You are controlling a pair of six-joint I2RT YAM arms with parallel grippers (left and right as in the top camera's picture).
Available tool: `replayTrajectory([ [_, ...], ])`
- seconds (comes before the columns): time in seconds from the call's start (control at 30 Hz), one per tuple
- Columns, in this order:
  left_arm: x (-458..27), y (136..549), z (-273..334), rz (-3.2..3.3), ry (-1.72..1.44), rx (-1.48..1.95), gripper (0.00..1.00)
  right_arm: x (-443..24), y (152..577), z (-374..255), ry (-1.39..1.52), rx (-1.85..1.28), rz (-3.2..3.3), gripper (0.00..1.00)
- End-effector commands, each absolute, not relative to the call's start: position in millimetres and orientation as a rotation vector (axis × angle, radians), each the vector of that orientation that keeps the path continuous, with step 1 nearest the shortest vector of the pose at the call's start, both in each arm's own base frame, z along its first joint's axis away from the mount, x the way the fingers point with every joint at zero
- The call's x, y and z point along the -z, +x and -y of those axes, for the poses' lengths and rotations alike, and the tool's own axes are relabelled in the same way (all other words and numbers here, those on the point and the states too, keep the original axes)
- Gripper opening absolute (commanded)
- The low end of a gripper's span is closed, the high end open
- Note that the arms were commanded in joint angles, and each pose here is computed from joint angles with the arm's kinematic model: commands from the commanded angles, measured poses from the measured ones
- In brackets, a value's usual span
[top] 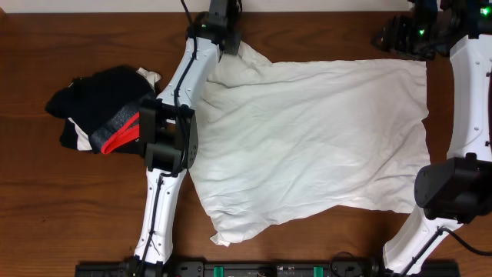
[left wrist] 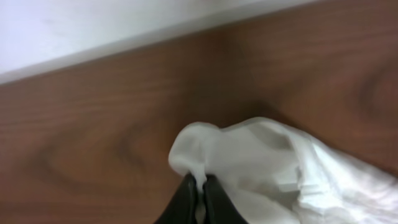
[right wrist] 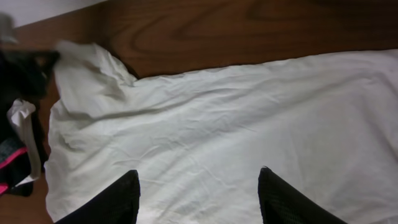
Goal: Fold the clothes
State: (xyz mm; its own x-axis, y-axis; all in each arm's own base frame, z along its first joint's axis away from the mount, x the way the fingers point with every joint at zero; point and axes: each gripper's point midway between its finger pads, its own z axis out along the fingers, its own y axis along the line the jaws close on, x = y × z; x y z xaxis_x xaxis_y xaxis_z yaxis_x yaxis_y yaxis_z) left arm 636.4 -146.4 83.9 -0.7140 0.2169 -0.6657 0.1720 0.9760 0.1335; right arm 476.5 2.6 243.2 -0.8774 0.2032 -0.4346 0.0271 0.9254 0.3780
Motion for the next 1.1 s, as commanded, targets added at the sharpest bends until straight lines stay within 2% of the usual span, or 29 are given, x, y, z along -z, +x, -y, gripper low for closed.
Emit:
replayTrajectory([
  [0.0,-141,659,134,-2.217,0.205,-0.099,0.06,-239,477,-3,0.139,-0.496,-2.611,0.59],
  [0.2,-135,676,138,-2.149,0.185,-0.083,0.07,-240,478,-3,0.138,-0.495,-2.608,0.59],
  [0.23,-131,675,138,-2.158,0.187,-0.084,0.09,-240,478,-3,0.138,-0.495,-2.608,0.59],
  [0.27,-125,674,137,-2.173,0.188,-0.088,0.16,-240,478,-3,0.138,-0.495,-2.607,0.6],
  [0.33,-116,671,135,-2.203,0.181,-0.087,0.53,-239,478,-3,0.138,-0.495,-2.608,0.61],
  [0.4,-112,668,132,-2.223,0.178,-0.096,1.0,-239,478,-3,0.139,-0.495,-2.609,0.61],
  [0.57,-119,660,128,-2.252,0.181,-0.102,0.98,-238,478,-3,0.139,-0.496,-2.612,0.62],
  [0.73,-119,628,138,-2.375,0.244,-0.094,0.98,-235,474,-4,0.145,-0.5,-2.635,0.64],
  [0.77,-116,620,146,-2.404,0.275,-0.056,0.8,-233,474,-4,0.146,-0.501,-2.638,0.64],
  [0.83,-108,609,164,-2.444,0.331,0.028,0.66,-233,474,-4,0.147,-0.502,-2.64,0.64],
  [1.07,-92,611,199,-2.415,0.396,0.124,0.63,-229,472,-5,0.149,-0.505,-2.653,0.64],
])
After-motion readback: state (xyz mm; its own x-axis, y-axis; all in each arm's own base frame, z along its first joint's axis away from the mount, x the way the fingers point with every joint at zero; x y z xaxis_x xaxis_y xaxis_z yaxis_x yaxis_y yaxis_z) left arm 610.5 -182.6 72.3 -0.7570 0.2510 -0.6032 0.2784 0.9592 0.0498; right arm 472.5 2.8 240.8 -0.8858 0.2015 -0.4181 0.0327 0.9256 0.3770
